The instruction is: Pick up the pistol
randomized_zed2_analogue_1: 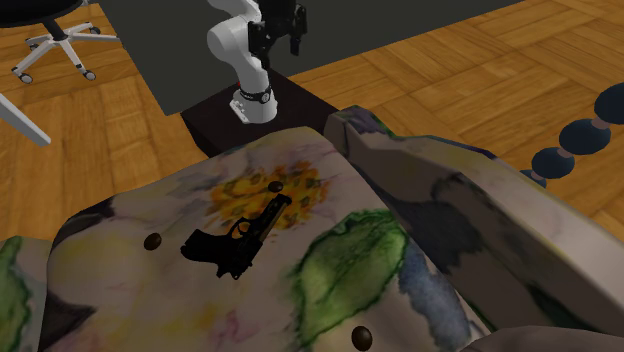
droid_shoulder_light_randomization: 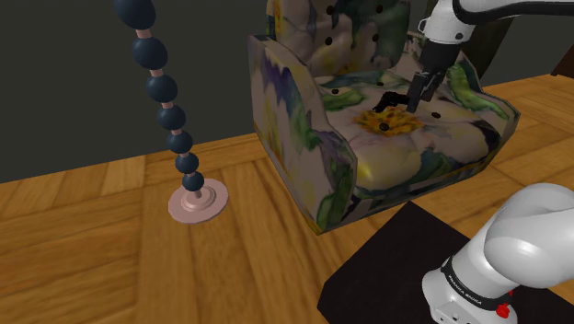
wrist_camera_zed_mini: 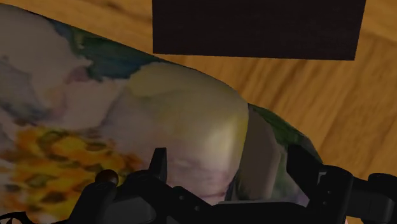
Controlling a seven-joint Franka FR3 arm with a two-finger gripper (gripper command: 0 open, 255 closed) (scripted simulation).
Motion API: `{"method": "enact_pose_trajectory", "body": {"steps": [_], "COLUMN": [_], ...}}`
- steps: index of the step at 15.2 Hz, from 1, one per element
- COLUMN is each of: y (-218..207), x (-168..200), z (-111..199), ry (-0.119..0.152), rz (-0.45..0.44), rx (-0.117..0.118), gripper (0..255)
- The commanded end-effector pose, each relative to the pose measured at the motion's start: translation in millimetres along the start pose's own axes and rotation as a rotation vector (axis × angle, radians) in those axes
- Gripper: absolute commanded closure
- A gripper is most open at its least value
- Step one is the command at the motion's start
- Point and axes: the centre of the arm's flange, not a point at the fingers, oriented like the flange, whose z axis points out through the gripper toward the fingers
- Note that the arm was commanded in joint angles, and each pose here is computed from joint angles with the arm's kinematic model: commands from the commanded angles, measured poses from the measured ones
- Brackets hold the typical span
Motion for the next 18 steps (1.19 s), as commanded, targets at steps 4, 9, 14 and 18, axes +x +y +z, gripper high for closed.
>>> {"method": "enact_pose_trajectory", "body": {"steps": [4,9,14,18], "y": [66,126,184,229], "x": [14,33,57,80], "z": [20,39,59,74], "ry": [0.003,0.005,0.008,0.010], "rz": [-0.083,-0.163,-0.244,-0.308], "rx": [-0.002,-0.003,-0.004,-0.005], "gripper": [0,0,0,0]}}
